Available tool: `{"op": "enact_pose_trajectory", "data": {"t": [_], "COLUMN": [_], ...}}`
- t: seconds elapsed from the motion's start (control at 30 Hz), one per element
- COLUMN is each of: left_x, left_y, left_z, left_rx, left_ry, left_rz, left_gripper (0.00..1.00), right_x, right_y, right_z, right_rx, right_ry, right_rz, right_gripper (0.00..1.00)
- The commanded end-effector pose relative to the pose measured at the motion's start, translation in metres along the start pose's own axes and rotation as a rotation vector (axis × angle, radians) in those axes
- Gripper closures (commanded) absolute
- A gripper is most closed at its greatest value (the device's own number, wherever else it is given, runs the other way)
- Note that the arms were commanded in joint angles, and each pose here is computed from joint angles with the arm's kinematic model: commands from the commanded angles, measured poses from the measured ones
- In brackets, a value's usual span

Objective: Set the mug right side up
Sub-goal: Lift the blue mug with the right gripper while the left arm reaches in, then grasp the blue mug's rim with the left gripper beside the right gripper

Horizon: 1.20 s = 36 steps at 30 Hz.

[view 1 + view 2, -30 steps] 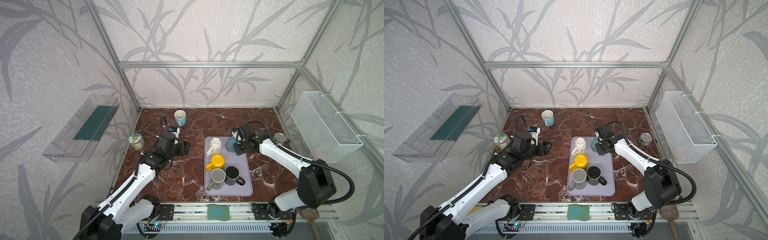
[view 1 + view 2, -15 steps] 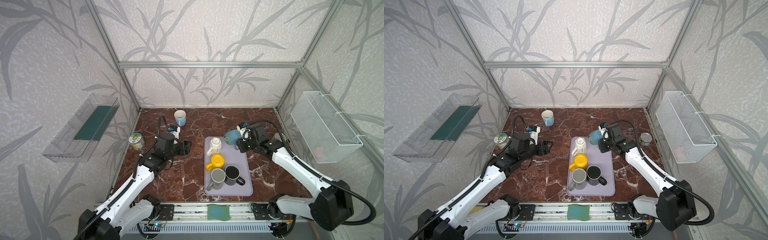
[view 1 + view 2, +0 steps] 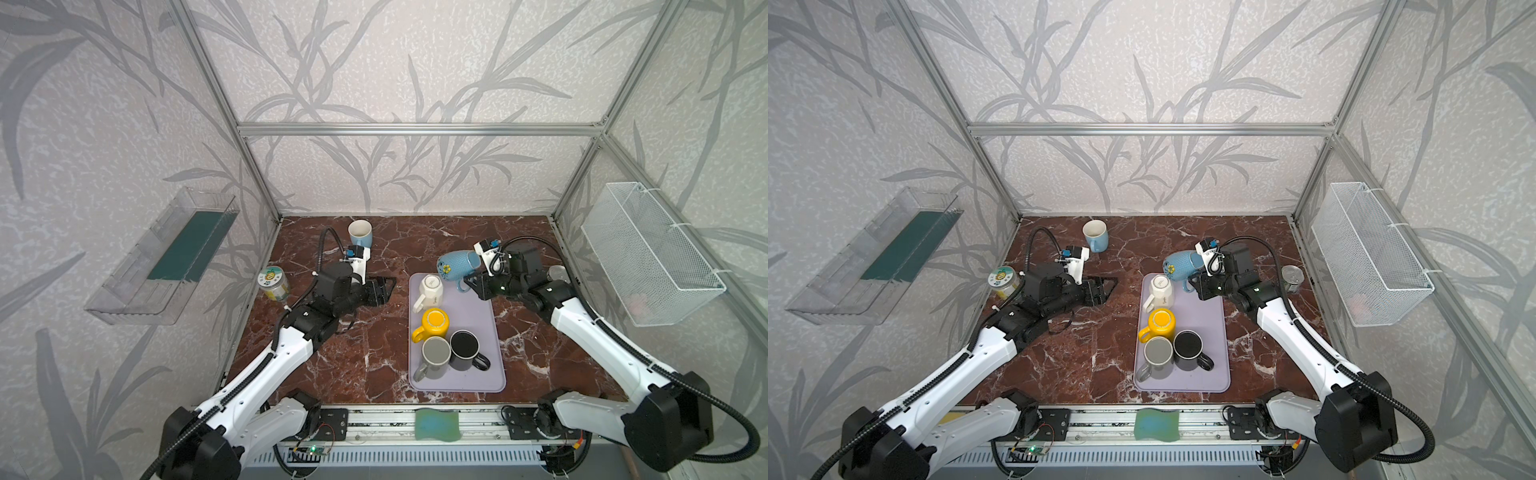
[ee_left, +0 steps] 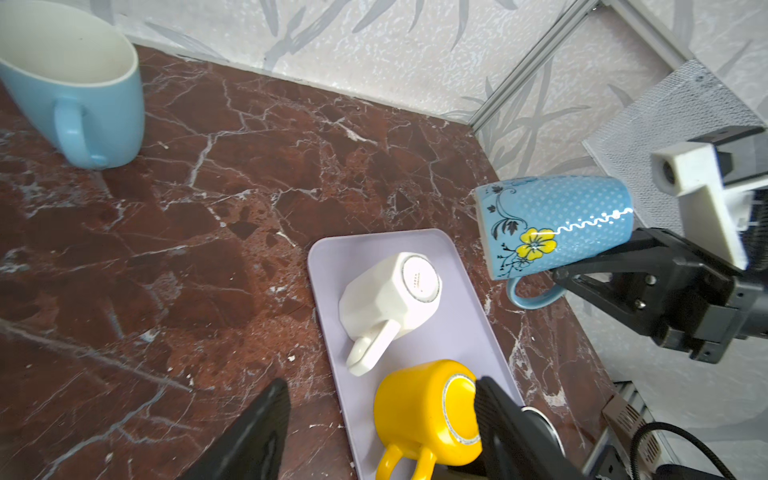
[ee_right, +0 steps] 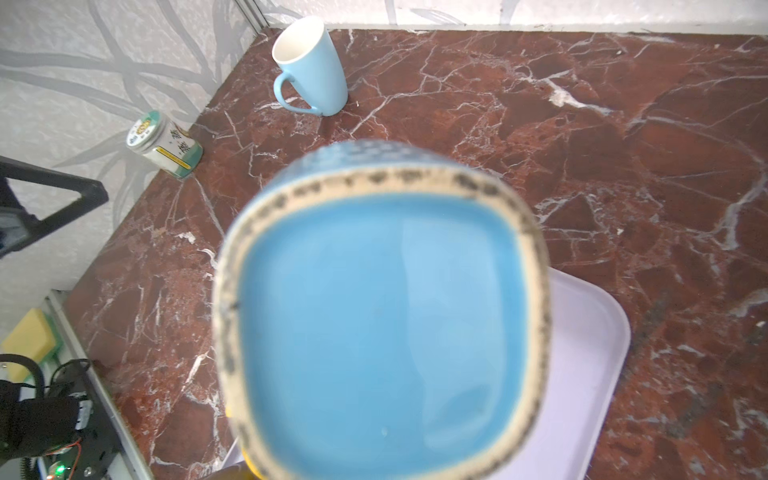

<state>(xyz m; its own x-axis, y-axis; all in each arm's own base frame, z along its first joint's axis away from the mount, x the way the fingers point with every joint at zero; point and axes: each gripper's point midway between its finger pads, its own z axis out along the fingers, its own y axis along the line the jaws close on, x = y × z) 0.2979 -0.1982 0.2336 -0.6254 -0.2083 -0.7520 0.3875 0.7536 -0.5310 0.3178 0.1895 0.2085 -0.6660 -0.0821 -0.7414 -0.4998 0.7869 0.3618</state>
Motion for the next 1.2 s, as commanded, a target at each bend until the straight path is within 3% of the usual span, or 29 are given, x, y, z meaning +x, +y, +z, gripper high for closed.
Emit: {"op": "enact_pose_trajectory", "data": {"t": [0.0, 0.63, 1.17], "left_x": [-0.008, -0.035, -0.067], "left_y": [-0.027, -0.074, -0.108], "left_z": [0.005, 0.018, 0.028], "left_rx": [0.161, 0.412, 0.585], "left_ry": [-0.043, -0.066, -0.095], "left_rz": [-0.022, -0.030, -0.010], "left_gripper": [0.27, 0.28, 0.30], "right_x": [-0.035, -0.089, -0.136], "right_y": [0.028, 0.084, 0.112], "right_z": [-0.016, -0.033, -0.043], "right_rx": [-0.133, -0.459, -0.625], "right_ry": [-0.144, -0.277, -0.342], "right_rz": [-0.021, 0.018, 0.003], "right_gripper": [1.00, 1.00, 1.00]}}
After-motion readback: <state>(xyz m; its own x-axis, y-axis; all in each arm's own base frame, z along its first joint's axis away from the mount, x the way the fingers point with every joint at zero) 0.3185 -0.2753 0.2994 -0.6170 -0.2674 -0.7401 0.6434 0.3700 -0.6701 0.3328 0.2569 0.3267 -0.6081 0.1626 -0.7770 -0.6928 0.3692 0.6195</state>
